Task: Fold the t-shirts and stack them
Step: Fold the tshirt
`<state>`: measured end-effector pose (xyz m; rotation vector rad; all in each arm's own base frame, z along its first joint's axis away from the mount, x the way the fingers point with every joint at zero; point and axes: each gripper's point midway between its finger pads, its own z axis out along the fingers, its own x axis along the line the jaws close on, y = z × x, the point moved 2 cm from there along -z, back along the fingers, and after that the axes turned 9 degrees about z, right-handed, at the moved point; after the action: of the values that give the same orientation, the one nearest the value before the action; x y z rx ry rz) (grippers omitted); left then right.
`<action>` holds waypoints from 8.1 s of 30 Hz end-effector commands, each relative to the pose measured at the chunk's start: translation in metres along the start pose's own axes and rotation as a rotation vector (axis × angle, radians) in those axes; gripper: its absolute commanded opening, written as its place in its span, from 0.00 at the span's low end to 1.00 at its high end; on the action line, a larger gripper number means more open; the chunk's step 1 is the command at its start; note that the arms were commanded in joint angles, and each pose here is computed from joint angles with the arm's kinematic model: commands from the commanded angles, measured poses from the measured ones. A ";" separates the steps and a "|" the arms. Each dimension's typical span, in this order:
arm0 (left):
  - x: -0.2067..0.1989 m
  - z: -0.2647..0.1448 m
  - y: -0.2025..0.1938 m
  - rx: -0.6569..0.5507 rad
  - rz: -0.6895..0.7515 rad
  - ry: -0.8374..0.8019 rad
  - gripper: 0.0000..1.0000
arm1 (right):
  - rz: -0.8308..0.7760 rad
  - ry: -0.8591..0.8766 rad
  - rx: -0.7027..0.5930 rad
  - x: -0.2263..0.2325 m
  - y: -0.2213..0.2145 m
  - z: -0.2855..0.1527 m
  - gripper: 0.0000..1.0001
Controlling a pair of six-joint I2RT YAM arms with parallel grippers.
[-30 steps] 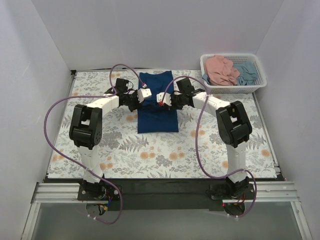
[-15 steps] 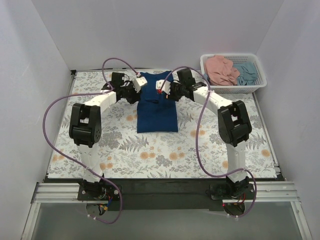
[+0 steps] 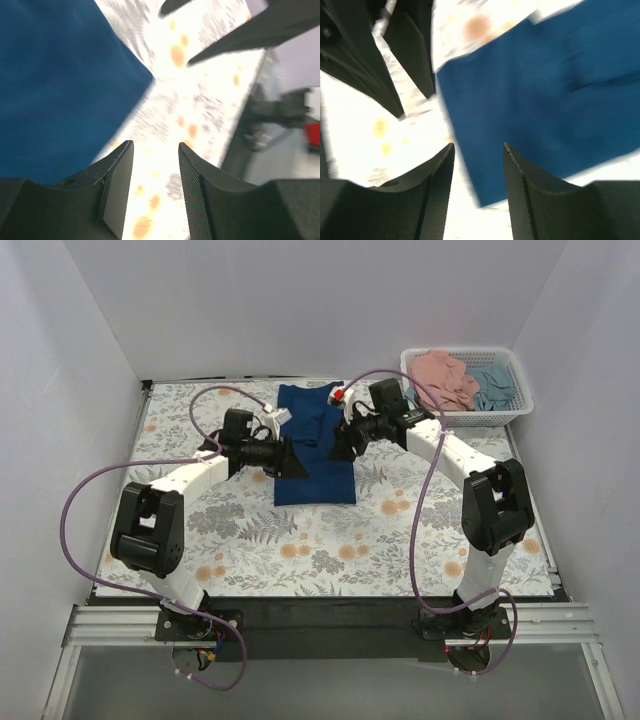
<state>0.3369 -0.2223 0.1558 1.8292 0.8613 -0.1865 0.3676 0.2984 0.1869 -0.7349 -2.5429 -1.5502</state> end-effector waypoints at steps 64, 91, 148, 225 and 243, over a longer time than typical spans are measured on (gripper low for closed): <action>0.072 0.001 -0.137 0.307 0.935 0.071 0.23 | -0.611 -0.081 0.453 -0.008 -0.183 0.021 0.40; -0.030 -0.061 -0.033 0.130 0.797 0.022 0.00 | -0.486 -0.104 0.309 0.047 -0.073 -0.051 0.01; -0.023 -0.027 -0.058 0.031 0.849 -0.090 0.41 | 0.290 0.366 0.224 0.049 -0.068 0.021 0.19; -0.012 0.012 -0.057 -0.140 1.419 0.099 0.00 | 0.433 0.473 0.452 0.031 -0.158 0.107 0.01; 0.021 0.024 -0.058 -0.138 1.419 0.219 0.00 | 0.426 0.476 0.460 0.031 -0.158 0.104 0.01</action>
<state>0.3117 -0.2251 0.0818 1.9633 -0.4037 0.8433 0.2933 0.3446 0.0326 -0.6758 -2.0372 -0.8994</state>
